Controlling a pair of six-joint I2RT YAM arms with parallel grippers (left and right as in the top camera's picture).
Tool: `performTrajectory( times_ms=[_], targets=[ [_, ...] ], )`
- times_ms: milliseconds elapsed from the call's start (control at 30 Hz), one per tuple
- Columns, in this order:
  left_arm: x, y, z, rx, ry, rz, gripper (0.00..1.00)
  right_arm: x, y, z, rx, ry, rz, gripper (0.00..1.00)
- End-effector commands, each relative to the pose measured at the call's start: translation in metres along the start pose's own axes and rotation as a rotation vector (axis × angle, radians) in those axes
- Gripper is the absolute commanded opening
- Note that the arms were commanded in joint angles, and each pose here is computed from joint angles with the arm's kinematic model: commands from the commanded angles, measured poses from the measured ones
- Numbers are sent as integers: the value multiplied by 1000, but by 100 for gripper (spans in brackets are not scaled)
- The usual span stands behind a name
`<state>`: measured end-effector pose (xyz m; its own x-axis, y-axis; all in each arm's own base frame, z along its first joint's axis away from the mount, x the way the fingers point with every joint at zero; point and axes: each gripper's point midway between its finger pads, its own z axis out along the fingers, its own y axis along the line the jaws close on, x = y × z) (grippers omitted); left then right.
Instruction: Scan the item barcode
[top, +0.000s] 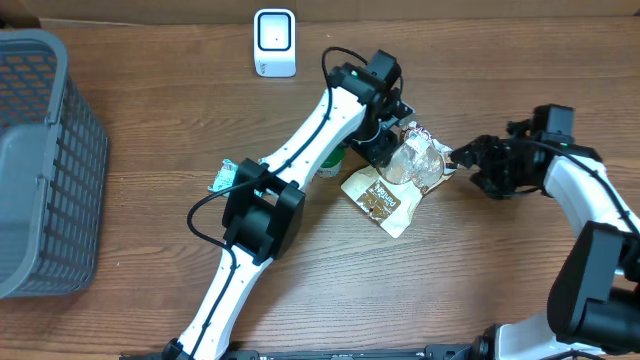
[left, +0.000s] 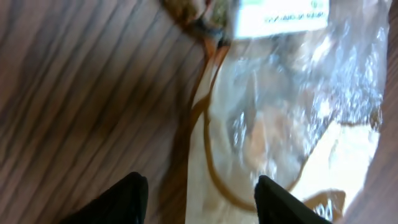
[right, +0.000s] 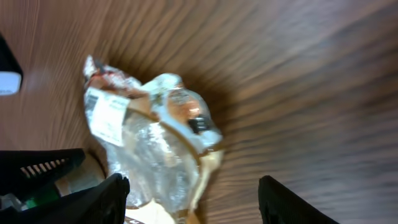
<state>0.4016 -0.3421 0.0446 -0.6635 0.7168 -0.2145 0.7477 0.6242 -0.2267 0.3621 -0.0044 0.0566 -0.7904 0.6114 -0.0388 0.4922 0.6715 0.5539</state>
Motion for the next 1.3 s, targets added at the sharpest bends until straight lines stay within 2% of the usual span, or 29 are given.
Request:
performTrajectory(
  times_ms=[0, 133, 467, 567, 733, 900, 1100, 1267],
  targets=[
    [-10, -8, 1, 0, -34, 70, 62, -12, -3, -10, -18, -23, -15, 67],
    [-15, -7, 12, -2, -44, 86, 63, -14, -13, -12, 22, -34, 0, 72],
    [-12, -5, 39, 5, -19, 80, 64, -14, -17, -12, 43, -33, 6, 75],
    [-10, 0, 39, -22, -13, -36, 64, -13, -17, -12, 44, -30, 9, 76],
    [4, 21, 37, -141, 19, -439, 68, -8, -20, -12, 52, -12, 26, 77],
    [24, 28, 32, -144, 71, -760, 68, -3, -19, -11, 54, 7, 29, 77],
    [22, 17, 30, 1, 96, -830, 57, 14, -9, 2, 46, 48, -8, 77],
    [18, 21, 29, 15, 77, -798, 47, 33, 8, 20, 15, 111, -17, 76]
  ],
)
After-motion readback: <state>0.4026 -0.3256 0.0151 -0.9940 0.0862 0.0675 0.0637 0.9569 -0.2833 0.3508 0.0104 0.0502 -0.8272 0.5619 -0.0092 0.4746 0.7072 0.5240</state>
